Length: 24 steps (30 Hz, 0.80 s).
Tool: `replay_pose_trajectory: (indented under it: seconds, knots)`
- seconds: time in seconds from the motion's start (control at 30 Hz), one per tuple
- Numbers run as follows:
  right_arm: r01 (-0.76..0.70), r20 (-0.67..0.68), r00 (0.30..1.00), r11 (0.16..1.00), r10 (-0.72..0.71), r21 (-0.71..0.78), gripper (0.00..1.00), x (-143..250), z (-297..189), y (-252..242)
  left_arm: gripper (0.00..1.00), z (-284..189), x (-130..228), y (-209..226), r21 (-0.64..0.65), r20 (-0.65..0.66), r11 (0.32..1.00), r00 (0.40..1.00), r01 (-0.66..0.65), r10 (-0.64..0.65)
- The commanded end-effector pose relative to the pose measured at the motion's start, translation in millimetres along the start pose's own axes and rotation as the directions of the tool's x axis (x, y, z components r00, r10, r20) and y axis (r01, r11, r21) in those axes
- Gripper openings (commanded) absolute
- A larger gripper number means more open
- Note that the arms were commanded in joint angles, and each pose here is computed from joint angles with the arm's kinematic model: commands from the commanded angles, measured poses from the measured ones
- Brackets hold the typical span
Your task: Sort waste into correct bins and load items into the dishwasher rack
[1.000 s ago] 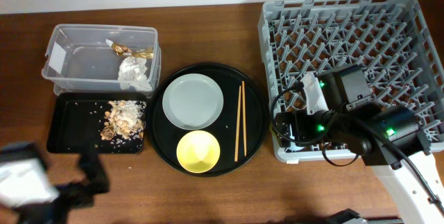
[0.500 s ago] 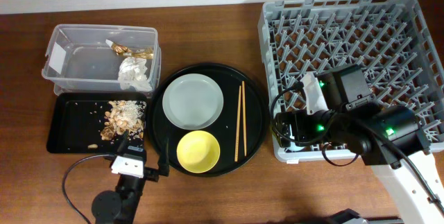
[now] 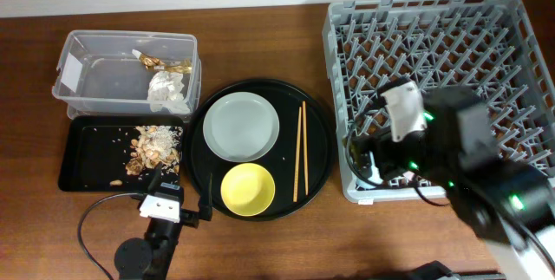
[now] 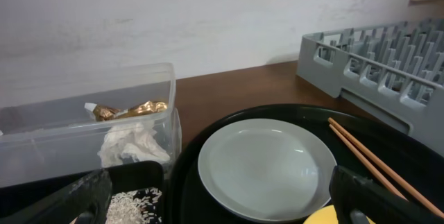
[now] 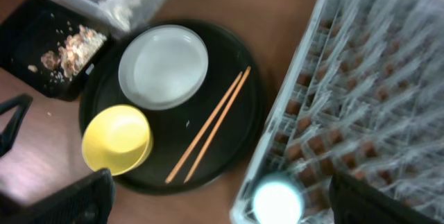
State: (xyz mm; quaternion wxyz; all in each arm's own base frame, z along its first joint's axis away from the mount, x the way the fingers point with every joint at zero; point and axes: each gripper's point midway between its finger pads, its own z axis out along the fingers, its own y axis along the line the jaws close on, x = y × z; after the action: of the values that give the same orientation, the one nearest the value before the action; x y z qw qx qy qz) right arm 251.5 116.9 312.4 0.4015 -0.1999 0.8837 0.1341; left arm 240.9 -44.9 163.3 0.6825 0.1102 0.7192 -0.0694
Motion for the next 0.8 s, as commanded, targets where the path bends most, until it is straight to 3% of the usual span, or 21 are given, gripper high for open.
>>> replay_pose_trajectory:
  seconds: [0.0,0.23,0.4,0.5,0.77]
  knots:
    - [0.142,0.135,0.979,0.986,-0.153,0.088,0.99,1.0,-18.5,-17.2,0.99,0.0,1.0,-1.2,0.008,0.004,1.000,1.000,-0.009,0.009]
    - [0.087,0.434,0.885,0.975,-0.170,0.203,0.99,116.7,32.3,-48.2,0.99,0.0,1.0,-1.2,0.008,0.004,1.000,1.000,-0.009,0.009]
    - [0.127,0.610,0.739,0.948,-0.286,0.291,0.99,123.7,51.6,-55.3,0.99,0.0,1.0,-1.2,0.008,0.004,1.000,1.000,-0.009,0.009]
    - [0.115,0.564,0.785,0.956,-0.254,0.270,0.99,137.3,62.6,-57.6,0.99,0.0,1.0,-1.2,0.008,0.004,1.000,1.000,-0.009,0.009]
    - [0.115,0.564,0.786,0.956,-0.254,0.270,0.99,137.2,62.6,-57.7,0.99,0.0,1.0,-1.2,0.008,0.004,1.000,1.000,-0.009,0.009]
